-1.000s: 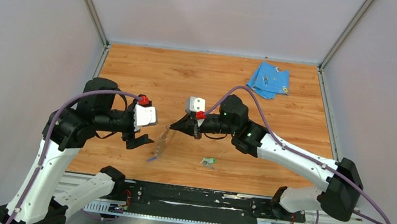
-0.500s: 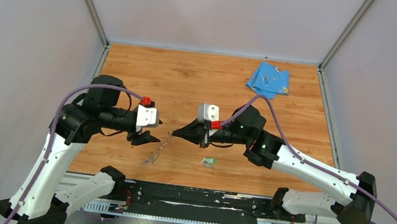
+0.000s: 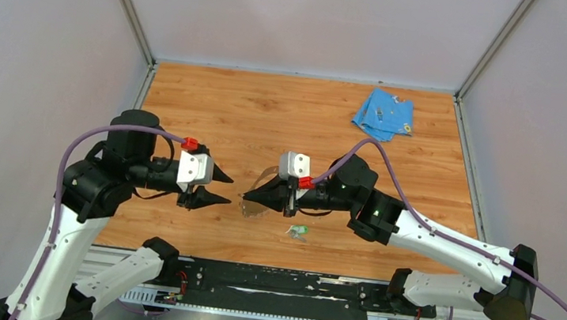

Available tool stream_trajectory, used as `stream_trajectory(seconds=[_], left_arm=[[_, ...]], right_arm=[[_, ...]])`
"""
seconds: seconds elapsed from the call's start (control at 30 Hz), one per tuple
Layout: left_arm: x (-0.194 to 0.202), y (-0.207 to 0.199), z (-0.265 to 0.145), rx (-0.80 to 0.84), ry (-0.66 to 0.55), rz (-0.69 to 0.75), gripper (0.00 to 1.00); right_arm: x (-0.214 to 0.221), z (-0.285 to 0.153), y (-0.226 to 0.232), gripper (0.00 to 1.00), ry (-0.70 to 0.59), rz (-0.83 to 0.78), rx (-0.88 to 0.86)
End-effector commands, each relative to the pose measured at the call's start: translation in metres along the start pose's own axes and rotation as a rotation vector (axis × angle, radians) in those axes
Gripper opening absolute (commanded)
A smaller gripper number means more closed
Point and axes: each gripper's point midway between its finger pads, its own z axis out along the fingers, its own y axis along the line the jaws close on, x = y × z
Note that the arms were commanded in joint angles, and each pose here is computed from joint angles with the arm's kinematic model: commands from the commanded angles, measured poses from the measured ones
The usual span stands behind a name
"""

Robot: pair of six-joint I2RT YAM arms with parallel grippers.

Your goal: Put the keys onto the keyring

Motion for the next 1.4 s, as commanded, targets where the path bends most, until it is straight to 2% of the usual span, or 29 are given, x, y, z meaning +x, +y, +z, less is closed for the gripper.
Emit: stream_trajectory(seconds=[0.0,0.13,0.37,0.5,0.83,0.9,1.0,1.07,1.3,1.33,1.37], left_arm=[[0.002,-0.006,0.004,0.031,-0.023,0.013,0.46],[-0.001,-0.005,0.006,0.044,-0.038,0.009,0.43],[-0.005,-0.008,0.010,0.076,-0.062,-0.017,0.31],[-0.002,-0.014,0.009,0.084,-0.063,-0.036,0.20],[0.007,-0.015,0.015,0.107,-0.048,-0.044,0.20],[0.005,-0.013,0.016,0.110,-0.049,-0.044,0.18],[0.000,-0.009,0.015,0.097,-0.049,-0.029,0.10],[-0.003,-0.007,0.013,0.089,-0.052,-0.020,0.10],[-0.010,-0.013,0.011,0.102,-0.074,-0.029,0.22],[-0.010,-0.014,0.011,0.106,-0.077,-0.029,0.19],[-0.009,-0.015,0.011,0.111,-0.079,-0.030,0.05]], right_arm=[[-0.031,0.000,0.003,0.00,-0.081,-0.006,0.006],[-0.029,0.004,0.003,0.00,-0.072,0.005,0.001],[-0.031,0.012,0.000,0.00,-0.072,0.008,0.003],[-0.034,0.014,0.001,0.00,-0.077,0.012,-0.003],[-0.042,0.015,0.007,0.00,-0.084,0.006,-0.022],[-0.040,0.017,0.008,0.00,-0.077,0.008,-0.027],[-0.038,0.019,0.010,0.00,-0.068,0.009,-0.041],[-0.036,0.020,0.011,0.00,-0.057,0.012,-0.047],[-0.030,0.020,0.011,0.00,-0.031,0.025,-0.046],[-0.030,0.021,0.011,0.00,-0.030,0.027,-0.045],[-0.031,0.021,0.011,0.00,-0.030,0.029,-0.047]])
